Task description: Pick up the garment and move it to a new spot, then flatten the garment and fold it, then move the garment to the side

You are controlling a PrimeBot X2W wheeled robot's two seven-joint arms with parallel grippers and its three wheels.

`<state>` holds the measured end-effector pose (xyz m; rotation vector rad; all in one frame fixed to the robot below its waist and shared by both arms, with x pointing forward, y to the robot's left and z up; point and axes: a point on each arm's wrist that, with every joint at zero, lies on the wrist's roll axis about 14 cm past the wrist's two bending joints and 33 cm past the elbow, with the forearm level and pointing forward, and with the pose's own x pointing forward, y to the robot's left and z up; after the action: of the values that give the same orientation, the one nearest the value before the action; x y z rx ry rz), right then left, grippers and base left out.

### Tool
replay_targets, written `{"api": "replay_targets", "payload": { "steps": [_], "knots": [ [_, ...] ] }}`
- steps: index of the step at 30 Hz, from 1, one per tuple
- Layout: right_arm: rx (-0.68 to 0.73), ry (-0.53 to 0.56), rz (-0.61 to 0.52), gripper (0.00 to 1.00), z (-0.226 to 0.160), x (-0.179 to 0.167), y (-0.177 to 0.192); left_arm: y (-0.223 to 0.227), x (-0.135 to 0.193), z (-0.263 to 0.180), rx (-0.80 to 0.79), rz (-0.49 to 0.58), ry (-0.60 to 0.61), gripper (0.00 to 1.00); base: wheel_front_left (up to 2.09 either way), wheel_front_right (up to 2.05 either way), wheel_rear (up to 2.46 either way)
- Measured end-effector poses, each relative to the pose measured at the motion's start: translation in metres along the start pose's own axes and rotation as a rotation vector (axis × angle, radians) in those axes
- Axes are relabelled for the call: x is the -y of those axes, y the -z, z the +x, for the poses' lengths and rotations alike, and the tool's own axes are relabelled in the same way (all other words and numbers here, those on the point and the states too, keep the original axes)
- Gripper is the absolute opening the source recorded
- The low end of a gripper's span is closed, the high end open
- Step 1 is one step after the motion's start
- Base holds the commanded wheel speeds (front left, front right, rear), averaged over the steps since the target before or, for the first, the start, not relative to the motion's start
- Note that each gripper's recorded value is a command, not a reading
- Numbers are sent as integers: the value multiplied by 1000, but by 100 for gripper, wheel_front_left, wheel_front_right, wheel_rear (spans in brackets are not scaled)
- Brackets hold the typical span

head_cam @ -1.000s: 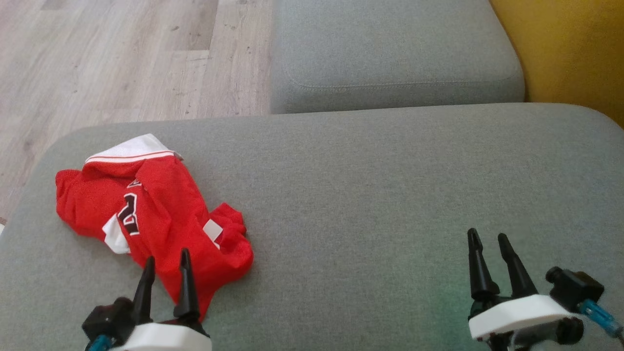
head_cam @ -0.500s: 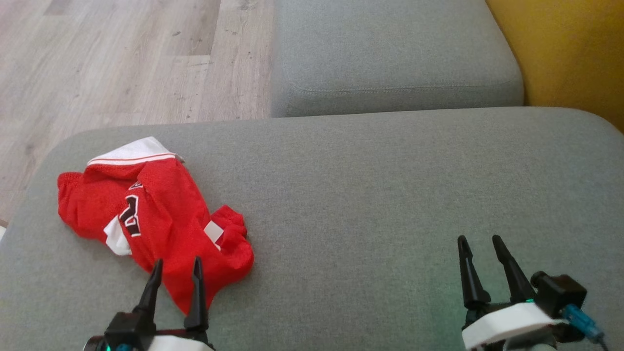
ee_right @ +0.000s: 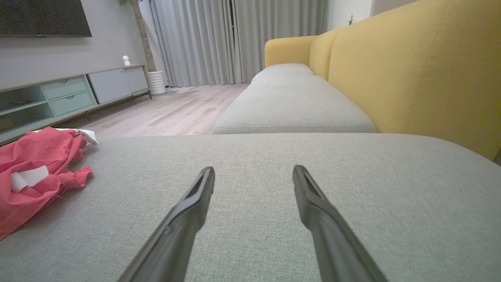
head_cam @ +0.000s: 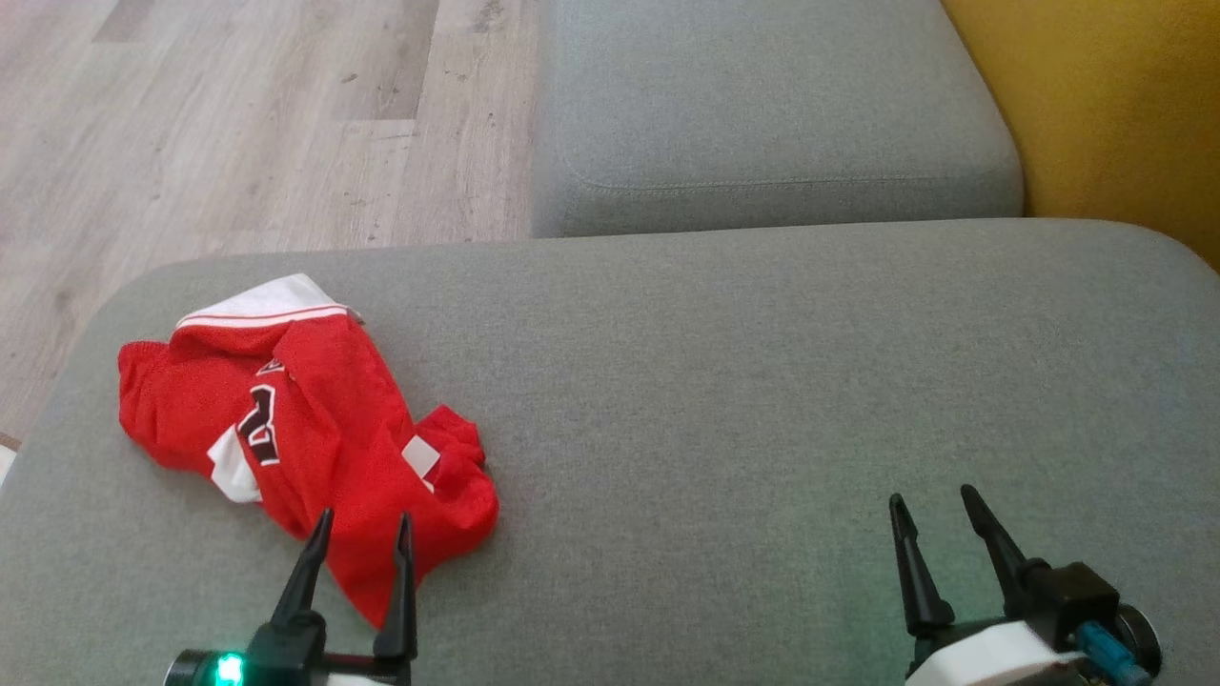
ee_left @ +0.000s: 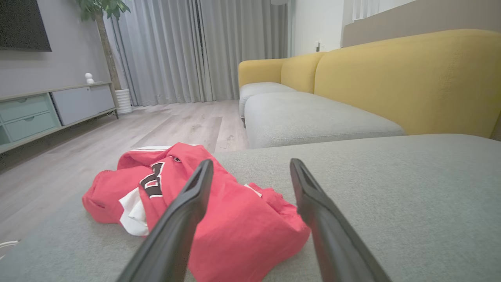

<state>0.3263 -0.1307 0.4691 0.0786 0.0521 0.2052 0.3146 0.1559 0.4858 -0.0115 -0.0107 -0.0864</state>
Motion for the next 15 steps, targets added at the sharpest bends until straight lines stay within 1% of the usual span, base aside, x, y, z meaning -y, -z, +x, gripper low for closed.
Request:
{"api": "replay_targets", "payload": {
  "steps": [6, 15],
  "knots": [
    [11, -16, -56, 100, -1, -3, -2, 4, 0, -2, -4, 61, 5, 100, 0, 0, 0],
    [9, -13, -55, 100, -2, -2, -1, 9, -2, -3, -19, 64, 1, 100, 0, 0, 0]
  ]
}}
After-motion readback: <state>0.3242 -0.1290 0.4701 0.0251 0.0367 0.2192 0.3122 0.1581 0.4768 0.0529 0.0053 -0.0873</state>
